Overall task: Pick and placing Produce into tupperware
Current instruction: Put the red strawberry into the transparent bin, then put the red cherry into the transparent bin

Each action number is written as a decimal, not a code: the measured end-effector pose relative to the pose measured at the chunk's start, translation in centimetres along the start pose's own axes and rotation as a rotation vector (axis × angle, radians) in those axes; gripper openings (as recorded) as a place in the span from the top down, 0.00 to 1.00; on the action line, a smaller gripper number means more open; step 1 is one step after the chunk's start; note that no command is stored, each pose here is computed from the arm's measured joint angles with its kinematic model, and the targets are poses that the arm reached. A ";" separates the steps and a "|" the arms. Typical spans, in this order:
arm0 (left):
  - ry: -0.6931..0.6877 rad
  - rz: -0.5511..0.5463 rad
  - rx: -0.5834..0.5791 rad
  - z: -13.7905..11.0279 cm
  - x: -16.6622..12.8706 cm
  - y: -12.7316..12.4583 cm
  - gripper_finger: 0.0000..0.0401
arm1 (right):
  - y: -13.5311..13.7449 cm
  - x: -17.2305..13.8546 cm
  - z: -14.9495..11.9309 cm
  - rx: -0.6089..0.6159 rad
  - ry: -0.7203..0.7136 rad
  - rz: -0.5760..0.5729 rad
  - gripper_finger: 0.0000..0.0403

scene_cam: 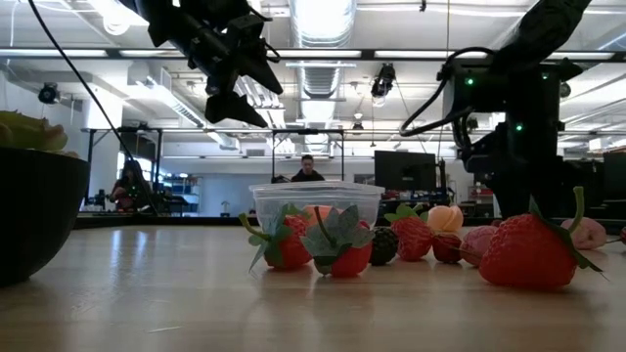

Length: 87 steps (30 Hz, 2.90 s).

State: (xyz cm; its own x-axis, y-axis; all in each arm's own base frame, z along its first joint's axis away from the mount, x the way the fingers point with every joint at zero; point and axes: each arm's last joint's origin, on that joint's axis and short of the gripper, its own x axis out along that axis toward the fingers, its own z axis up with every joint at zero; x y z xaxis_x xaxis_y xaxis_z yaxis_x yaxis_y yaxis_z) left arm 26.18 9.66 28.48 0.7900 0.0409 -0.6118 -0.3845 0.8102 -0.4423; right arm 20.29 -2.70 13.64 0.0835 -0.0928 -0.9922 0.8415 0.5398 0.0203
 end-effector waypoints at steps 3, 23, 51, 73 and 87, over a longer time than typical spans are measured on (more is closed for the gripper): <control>0.000 0.000 -0.002 0.0 0.0 0.0 0.16 | 0.0 -0.1 0.0 -0.003 -0.011 -0.001 0.42; -0.001 0.000 -0.024 0.0 0.0 0.0 0.16 | 0.0 -0.3 0.3 0.012 -0.033 0.013 0.67; -0.114 0.059 -0.003 -1.7 -5.7 -0.6 0.16 | 10.6 -8.4 16.8 -0.259 -0.317 0.298 0.64; -0.108 0.009 -0.054 -7.8 -6.0 1.6 0.16 | 9.0 -13.7 15.8 -0.238 -0.450 0.254 0.27; -0.170 -0.049 -0.061 -12.3 -5.3 3.3 0.16 | 8.3 -13.0 11.1 -0.274 -0.294 0.092 0.31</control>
State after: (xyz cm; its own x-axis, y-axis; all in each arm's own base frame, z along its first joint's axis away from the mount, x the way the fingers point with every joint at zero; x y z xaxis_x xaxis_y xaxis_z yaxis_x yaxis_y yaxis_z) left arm 14.84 4.89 22.22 0.8760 0.1049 -0.4708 -0.3677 0.7770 -0.5109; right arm 32.08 -6.29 28.03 0.3341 -0.2468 -0.9096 0.6532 0.7564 0.0346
